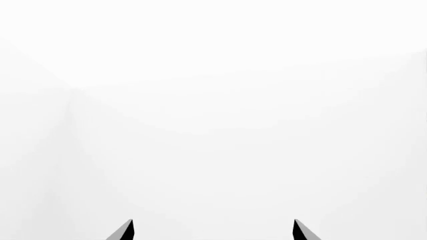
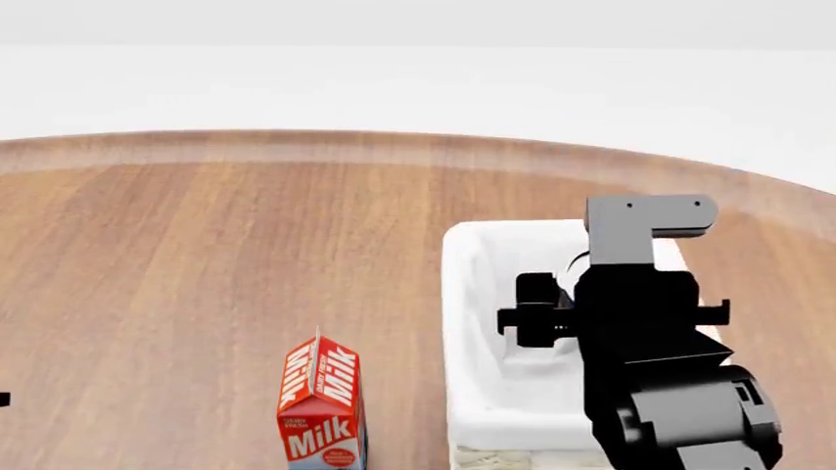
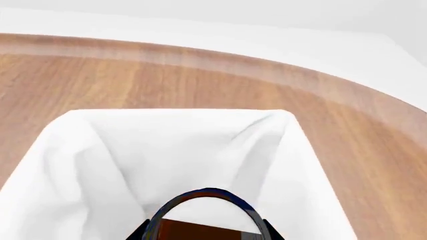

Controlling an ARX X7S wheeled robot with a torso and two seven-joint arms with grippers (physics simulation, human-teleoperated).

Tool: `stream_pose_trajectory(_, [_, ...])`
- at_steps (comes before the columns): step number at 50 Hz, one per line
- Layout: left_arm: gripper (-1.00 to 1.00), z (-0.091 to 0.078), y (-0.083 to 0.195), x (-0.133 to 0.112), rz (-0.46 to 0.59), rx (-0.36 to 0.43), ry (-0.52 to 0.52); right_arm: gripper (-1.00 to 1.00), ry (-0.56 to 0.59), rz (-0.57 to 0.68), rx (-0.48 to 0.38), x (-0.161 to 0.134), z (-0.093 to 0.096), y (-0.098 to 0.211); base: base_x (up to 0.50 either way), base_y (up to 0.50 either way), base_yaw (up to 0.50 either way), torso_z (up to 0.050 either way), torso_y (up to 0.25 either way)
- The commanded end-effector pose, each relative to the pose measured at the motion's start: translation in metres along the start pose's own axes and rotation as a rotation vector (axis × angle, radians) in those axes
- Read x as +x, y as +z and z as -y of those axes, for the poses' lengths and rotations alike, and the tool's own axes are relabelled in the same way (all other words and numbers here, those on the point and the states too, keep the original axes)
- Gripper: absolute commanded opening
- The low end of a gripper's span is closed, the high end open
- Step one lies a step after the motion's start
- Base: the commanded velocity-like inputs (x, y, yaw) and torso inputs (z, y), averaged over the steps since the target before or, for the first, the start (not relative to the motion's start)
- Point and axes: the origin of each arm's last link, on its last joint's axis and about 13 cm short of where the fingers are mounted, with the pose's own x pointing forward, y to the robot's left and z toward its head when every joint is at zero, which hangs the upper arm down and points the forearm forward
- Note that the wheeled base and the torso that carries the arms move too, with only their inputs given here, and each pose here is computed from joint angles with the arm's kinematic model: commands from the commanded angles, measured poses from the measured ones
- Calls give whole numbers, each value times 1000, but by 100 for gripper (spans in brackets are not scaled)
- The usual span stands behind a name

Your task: Pick up the alphabet soup and the tomato sauce, and put them in the basket.

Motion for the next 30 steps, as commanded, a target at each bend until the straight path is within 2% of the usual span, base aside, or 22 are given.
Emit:
stream_pose_trajectory(1, [100, 1, -2, 0, -4, -3, -4, -100, 1, 19, -28, 1, 1, 3, 0, 0, 0, 0, 0])
stream_pose_trajectory(27, [100, 2, -7, -2, -16, -4, -5, -100, 14, 14, -36, 4, -2, 1, 0, 0, 0, 0, 1])
stream_pose_trajectory(28, [100, 2, -8, -2, -17, -6, -6, 100, 13, 11, -38, 4, -2, 0, 0, 0, 0, 0, 0])
stream_pose_trajectory(30, [100, 2, -8, -3, -19, -4, -6, 100, 22, 7, -37, 4, -2, 1, 0, 0, 0, 0, 0])
